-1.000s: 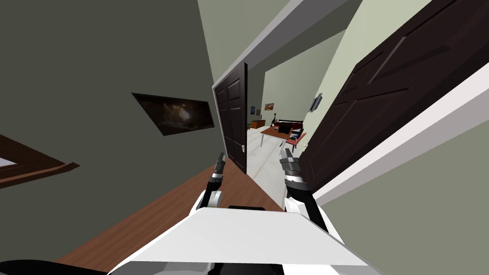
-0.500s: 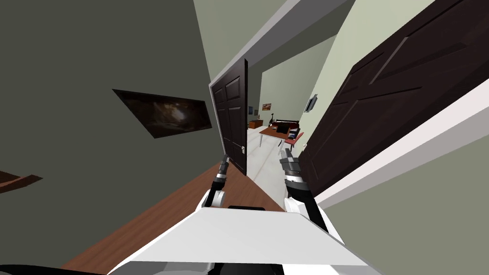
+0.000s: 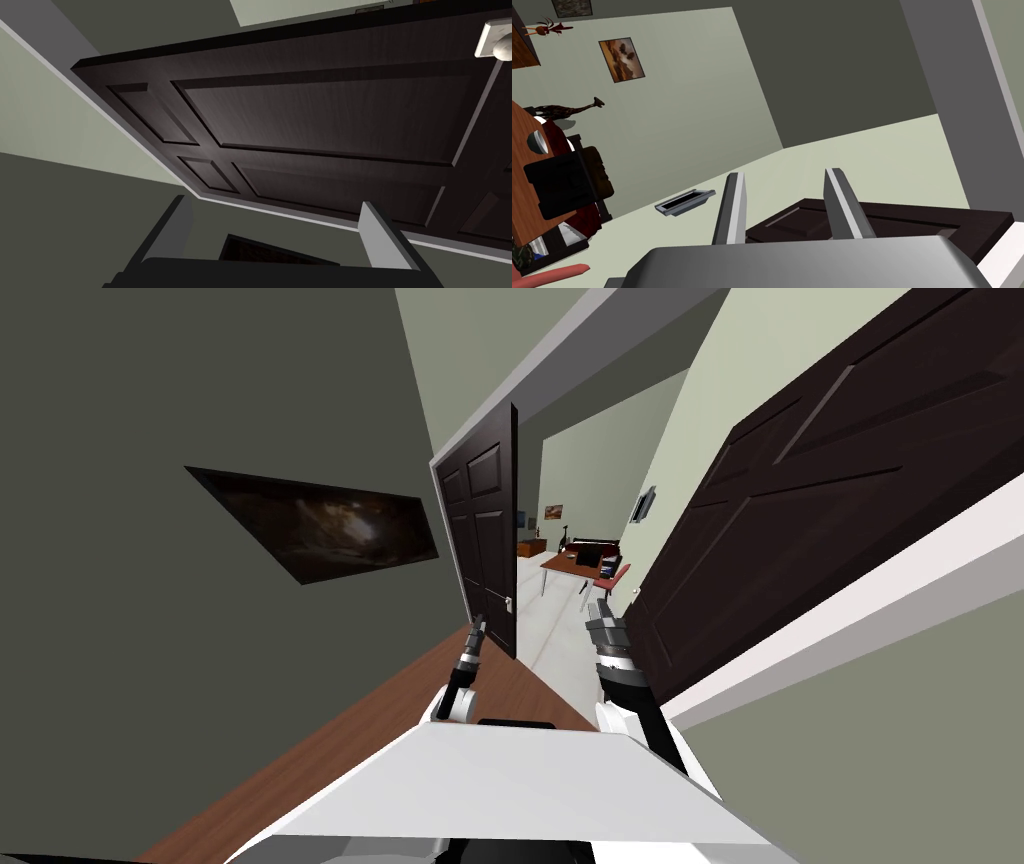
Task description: Push the door open
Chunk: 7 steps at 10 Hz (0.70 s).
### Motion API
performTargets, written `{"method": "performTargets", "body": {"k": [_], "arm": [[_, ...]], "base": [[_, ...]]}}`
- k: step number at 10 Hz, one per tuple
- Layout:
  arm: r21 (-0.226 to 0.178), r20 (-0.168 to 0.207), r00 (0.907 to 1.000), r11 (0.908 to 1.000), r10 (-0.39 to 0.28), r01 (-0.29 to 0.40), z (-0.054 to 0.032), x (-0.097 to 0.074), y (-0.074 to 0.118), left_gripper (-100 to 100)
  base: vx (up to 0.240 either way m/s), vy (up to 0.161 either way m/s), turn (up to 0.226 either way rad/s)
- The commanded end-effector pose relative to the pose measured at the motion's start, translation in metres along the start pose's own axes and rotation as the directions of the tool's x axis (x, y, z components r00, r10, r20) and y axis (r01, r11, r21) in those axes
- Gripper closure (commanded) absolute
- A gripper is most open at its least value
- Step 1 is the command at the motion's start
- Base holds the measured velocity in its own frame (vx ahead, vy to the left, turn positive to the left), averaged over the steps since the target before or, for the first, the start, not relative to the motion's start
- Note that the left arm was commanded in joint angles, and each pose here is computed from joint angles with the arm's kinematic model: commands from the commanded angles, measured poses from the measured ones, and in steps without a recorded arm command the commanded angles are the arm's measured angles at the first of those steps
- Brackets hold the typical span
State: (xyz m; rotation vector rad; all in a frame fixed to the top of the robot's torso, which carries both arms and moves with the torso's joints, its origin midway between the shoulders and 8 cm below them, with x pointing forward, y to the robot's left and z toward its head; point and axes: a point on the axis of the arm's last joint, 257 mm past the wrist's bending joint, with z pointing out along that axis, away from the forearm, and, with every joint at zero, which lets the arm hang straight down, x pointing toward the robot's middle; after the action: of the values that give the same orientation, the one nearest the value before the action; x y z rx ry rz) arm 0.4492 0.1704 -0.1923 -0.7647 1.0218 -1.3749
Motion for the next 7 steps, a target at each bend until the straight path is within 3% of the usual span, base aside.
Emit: {"method": "performTargets", "body": {"k": [1,7], "arm": [[-0.023,-0.016,0.9997,0.9996,-0.016,0.016,-0.0027,0.009,0.011,-100],[-0.095,-0.061,0.9962,0.9939,-0.062,0.056,-0.0096,0.038,0.049,-100]], "base": [[0.068,0.093,-0.085],[0.063,0.077,-0.074]]}}
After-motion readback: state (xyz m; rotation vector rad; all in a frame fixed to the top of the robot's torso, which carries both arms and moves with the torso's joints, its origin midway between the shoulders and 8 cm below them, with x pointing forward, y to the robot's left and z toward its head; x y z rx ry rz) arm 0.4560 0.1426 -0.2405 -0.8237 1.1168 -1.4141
